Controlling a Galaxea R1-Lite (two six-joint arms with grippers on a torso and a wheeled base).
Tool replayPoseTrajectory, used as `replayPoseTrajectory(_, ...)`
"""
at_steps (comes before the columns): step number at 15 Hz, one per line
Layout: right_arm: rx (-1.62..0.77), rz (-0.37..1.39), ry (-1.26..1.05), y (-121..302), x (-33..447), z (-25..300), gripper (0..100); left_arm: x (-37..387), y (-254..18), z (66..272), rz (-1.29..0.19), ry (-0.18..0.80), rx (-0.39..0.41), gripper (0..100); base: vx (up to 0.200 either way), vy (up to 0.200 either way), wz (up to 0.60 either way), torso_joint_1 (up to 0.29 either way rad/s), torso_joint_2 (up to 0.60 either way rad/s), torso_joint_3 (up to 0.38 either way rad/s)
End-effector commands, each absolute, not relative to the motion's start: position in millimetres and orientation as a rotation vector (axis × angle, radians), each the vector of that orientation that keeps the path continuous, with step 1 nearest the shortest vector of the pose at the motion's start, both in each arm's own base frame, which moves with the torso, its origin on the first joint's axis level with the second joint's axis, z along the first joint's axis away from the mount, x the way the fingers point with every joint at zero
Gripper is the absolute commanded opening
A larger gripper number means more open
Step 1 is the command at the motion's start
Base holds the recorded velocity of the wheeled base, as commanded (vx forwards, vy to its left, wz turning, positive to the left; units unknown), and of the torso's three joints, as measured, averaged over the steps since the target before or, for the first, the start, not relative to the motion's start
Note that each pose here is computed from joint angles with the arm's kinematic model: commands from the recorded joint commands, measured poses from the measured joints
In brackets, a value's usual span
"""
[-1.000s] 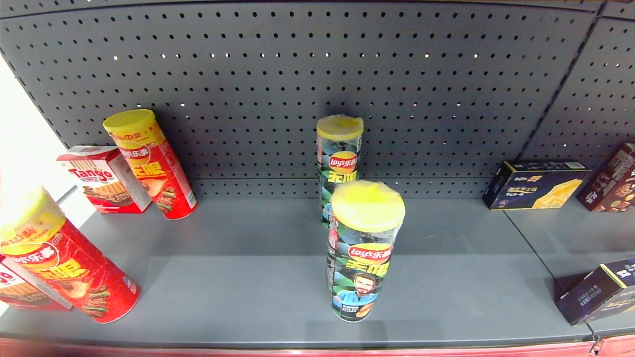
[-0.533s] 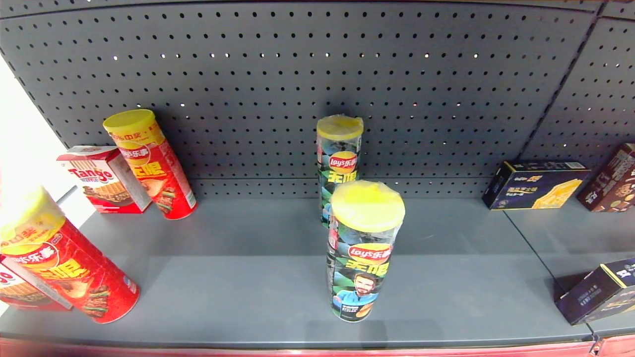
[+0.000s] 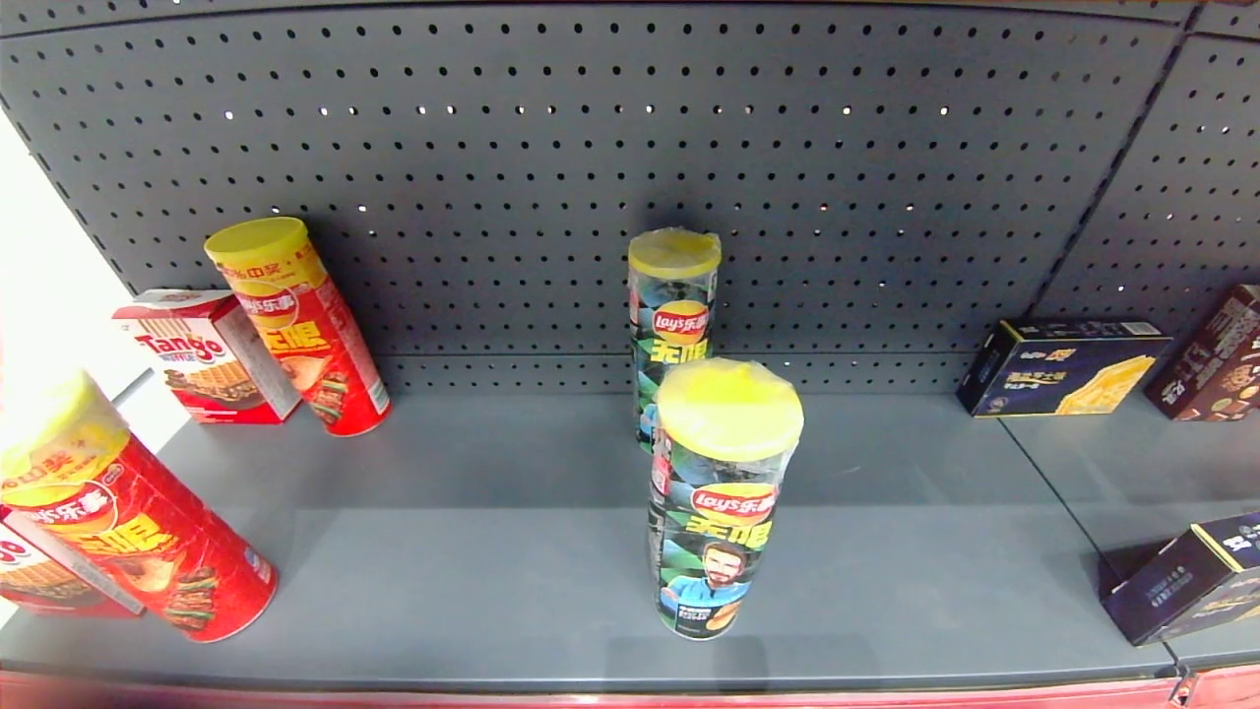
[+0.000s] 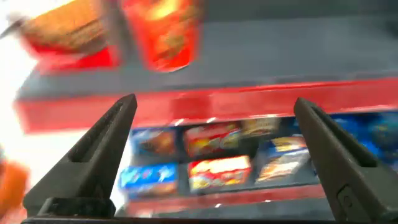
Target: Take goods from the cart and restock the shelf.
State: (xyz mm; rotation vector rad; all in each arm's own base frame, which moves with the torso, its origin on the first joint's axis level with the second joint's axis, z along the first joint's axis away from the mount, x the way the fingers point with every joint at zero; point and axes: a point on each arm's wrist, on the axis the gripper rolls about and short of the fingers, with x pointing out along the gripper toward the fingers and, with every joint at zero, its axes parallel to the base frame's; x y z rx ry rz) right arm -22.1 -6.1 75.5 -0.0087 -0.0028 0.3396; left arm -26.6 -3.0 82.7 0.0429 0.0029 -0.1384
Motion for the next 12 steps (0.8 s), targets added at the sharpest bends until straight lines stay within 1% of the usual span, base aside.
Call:
replayPoseTrajectory(1, -0.009, 0.341, -0.002, -6.1, -22.0, 75.5, 100, -25.3, -3.4, 80.1, -0.160, 0.015, 0.066, 100, 0.000, 0.000, 0.00, 0.000, 0.00, 0.000)
replayPoseTrajectory(2, -0.009, 0.341, -0.002, -6.1, -22.0, 75.5, 100, -24.9, -3.6, 79.0, -0.168, 0.016, 0.082, 100, 0.000, 0.000, 0.00, 0.000, 0.00, 0.000)
replayPoseTrajectory(3, -0.009, 0.341, -0.002, -6.1, -22.0, 75.5, 100, -23.6, -3.5, 75.1, -0.165, 0.025, 0.082, 100, 0.000, 0.000, 0.00, 0.000, 0.00, 0.000)
replayPoseTrajectory(6, -0.006, 0.341, -0.001, -6.2, -22.0, 75.5, 100, -22.9, -3.5, 74.7, -0.163, 0.013, 0.081, 100, 0.000, 0.000, 0.00, 0.000, 0.00, 0.000)
replayPoseTrajectory(7, 0.007, 0.316, -0.028, -7.0, -23.0, 81.1, 100, -22.9, -3.5, 74.7, -0.163, 0.013, 0.081, 100, 0.000, 0.000, 0.00, 0.000, 0.00, 0.000)
replayPoseTrajectory(8, 0.146, 0.257, -0.101, -10.3, -29.7, 136.7, 100, -22.9, -3.5, 74.7, -0.163, 0.013, 0.081, 100, 0.000, 0.000, 0.00, 0.000, 0.00, 0.000)
replayPoseTrajectory(9, 0.270, 0.276, -0.002, -6.5, -14.8, 172.4, 100, -22.9, -3.5, 74.7, -0.163, 0.013, 0.081, 100, 0.000, 0.000, 0.00, 0.000, 0.00, 0.000)
replayPoseTrajectory(10, 0.260, 0.297, -0.021, -4.7, -9.6, 203.8, 100, -23.0, -3.5, 75.0, -0.165, 0.013, 0.081, 100, 0.000, 0.000, 0.00, 0.000, 0.00, 0.000)
replayPoseTrajectory(12, 0.121, 0.354, 0.026, 1.8, 5.8, 212.6, 100, -23.0, -3.5, 75.2, -0.163, 0.012, 0.081, 100, 0.000, 0.000, 0.00, 0.000, 0.00, 0.000)
